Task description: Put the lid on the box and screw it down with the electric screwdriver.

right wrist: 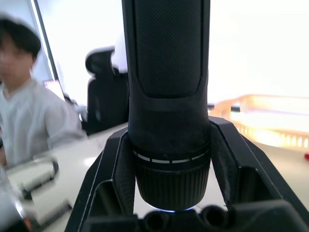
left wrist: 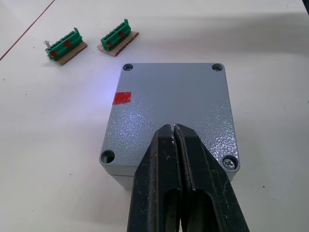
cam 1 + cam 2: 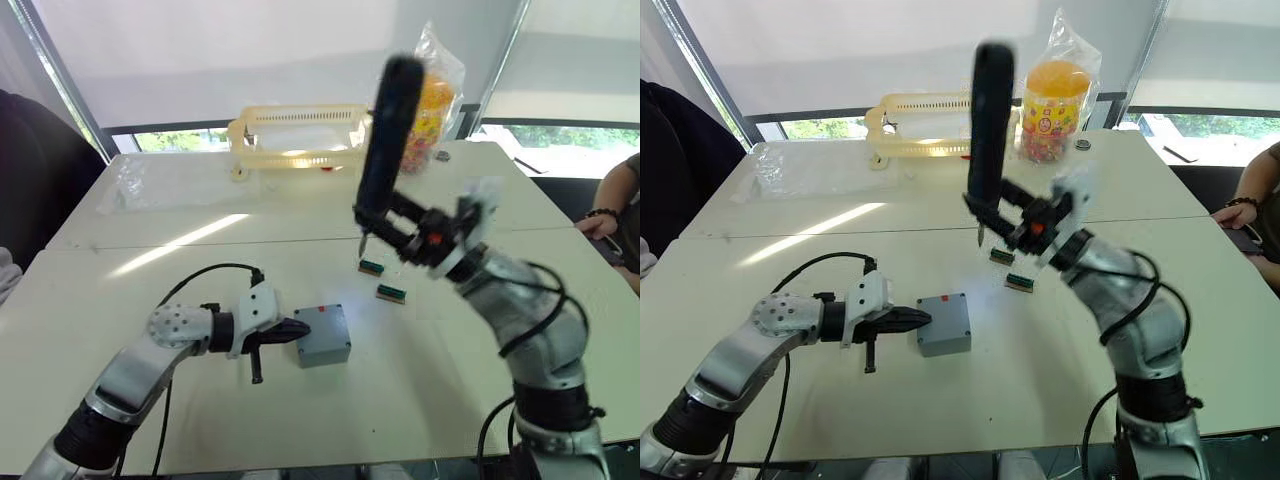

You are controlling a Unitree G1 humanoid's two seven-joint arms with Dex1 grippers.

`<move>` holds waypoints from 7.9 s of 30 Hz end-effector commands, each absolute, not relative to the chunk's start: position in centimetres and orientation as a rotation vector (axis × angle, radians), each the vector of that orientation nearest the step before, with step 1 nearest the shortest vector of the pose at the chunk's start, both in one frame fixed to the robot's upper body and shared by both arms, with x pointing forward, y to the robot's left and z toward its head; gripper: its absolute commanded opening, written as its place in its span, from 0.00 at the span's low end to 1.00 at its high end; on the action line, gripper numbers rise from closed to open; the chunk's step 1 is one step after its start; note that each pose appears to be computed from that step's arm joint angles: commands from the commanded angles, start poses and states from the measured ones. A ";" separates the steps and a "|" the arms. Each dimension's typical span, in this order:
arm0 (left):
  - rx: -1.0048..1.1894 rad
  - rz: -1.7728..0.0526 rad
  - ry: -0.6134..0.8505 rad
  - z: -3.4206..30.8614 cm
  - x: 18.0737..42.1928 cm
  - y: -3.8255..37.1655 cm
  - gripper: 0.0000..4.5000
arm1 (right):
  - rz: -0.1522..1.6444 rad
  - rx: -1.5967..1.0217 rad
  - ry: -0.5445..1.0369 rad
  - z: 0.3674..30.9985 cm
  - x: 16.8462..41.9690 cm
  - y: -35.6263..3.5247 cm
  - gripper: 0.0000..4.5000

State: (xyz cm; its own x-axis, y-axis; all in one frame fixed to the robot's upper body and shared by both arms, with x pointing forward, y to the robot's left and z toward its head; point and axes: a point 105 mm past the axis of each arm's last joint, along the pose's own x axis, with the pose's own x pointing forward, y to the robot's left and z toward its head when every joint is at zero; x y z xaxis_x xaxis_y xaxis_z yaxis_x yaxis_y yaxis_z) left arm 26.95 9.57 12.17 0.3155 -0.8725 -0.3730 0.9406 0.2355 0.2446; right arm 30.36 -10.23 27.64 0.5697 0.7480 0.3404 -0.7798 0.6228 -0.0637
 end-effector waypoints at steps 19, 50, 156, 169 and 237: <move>0.407 -1.349 0.136 20.6 23.2 9.8 0.00 | 0.490 0.200 0.808 18.7 29.7 -24.9 0.39; 0.278 -0.988 0.303 12.4 27.0 13.6 0.00 | 1.040 -0.192 0.410 18.7 27.2 -15.6 0.98; 0.249 -0.997 0.066 21.1 30.3 12.2 0.00 | 0.797 -0.220 0.126 16.4 39.5 -12.4 0.98; 0.246 -0.921 0.114 18.1 30.4 12.6 0.00 | 0.742 -0.221 0.138 15.1 41.9 -12.0 0.80; 0.368 -1.083 0.209 17.6 27.5 13.9 0.00 | 1.030 -0.158 0.031 19.7 32.6 -9.7 0.00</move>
